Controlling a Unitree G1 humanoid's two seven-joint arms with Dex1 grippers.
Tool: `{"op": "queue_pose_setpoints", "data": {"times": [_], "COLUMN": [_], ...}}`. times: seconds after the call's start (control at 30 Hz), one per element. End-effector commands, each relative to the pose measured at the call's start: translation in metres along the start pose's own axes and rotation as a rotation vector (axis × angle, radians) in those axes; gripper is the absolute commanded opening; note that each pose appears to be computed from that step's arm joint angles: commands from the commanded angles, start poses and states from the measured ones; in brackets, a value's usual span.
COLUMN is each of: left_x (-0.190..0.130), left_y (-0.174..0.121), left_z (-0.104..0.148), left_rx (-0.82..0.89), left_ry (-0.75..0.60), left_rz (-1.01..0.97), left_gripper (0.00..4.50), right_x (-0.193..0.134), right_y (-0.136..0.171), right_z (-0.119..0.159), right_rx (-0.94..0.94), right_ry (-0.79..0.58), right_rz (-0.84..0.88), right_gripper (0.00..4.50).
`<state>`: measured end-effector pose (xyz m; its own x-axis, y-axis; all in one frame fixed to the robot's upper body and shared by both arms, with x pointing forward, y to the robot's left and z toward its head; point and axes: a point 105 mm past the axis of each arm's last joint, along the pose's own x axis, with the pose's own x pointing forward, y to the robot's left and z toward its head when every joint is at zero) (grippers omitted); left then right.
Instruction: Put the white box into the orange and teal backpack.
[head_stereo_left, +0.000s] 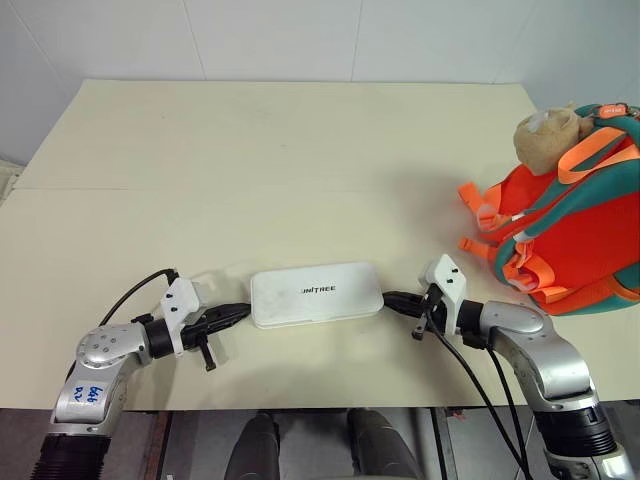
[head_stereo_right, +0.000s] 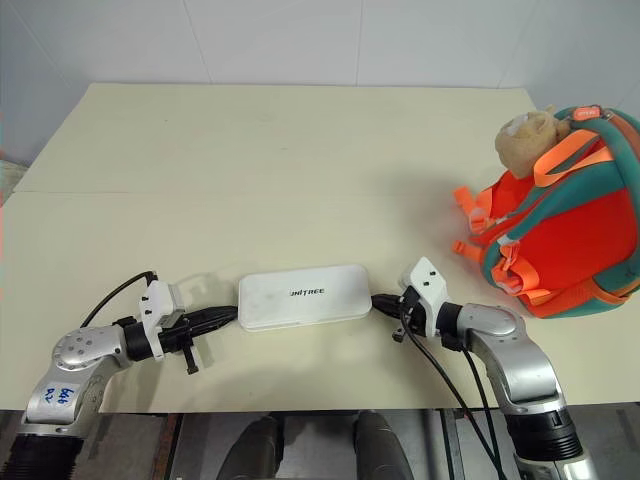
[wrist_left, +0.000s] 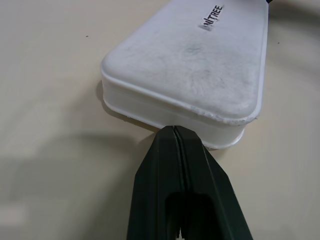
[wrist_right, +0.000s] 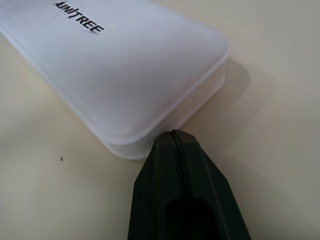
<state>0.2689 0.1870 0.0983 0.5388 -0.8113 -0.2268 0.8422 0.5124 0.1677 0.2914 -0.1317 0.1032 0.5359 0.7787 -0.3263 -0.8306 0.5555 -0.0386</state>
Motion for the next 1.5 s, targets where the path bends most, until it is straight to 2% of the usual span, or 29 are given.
{"op": "queue_pose_setpoints", "data": {"times": [0.03, 0.3, 0.53, 0.6, 0.73, 0.87, 1.0, 1.1, 1.37, 1.5], "left_x": [0.005, 0.003, -0.008, -0.016, -0.031, -0.05, -0.052, -0.054, -0.046, -0.036], "left_y": [-0.007, -0.002, 0.002, 0.007, 0.012, 0.026, 0.028, 0.019, 0.016, 0.013], "left_z": [0.003, 0.004, -0.005, -0.007, -0.01, -0.003, 0.016, 0.028, 0.041, 0.039], "left_rx": [0.02, 0.036, 0.019, -0.002, -0.04, -0.116, -0.253, -0.357, -0.545, -0.685], "left_ry": [0.009, 0.03, 0.076, 0.093, 0.133, 0.111, 0.049, 0.029, 0.056, 0.12], "left_rz": [-0.055, -0.058, -0.041, -0.009, 0.017, 0.056, -0.019, -0.102, -0.169, -0.216], "left_gripper": [0.02, 0.02, 0.02, 0.0, 0.92, 2.19, 3.52, 4.47, 4.49, 4.49], "right_x": [0.003, -0.003, -0.022, -0.031, -0.05, -0.064, -0.062, -0.058, -0.05, -0.041], "right_y": [0.022, 0.037, 0.025, 0.021, 0.011, 0.002, 0.0, 0.01, 0.018, 0.015], "right_z": [0.007, 0.001, -0.004, -0.005, -0.003, 0.01, 0.031, 0.042, 0.064, 0.061], "right_rx": [0.0, 0.045, 0.043, 0.051, 0.056, 0.089, 0.16, 0.236, 0.39, 0.406], "right_ry": [-0.017, 0.034, 0.08, 0.102, 0.143, 0.13, 0.083, 0.062, 0.043, 0.122], "right_rz": [0.099, 0.156, 0.121, 0.123, 0.11, 0.107, 0.123, 0.167, 0.216, 0.172], "right_gripper": [0.01, 0.01, 0.01, 0.38, 1.63, 3.03, 4.47, 4.5, 4.5, 4.5]}}
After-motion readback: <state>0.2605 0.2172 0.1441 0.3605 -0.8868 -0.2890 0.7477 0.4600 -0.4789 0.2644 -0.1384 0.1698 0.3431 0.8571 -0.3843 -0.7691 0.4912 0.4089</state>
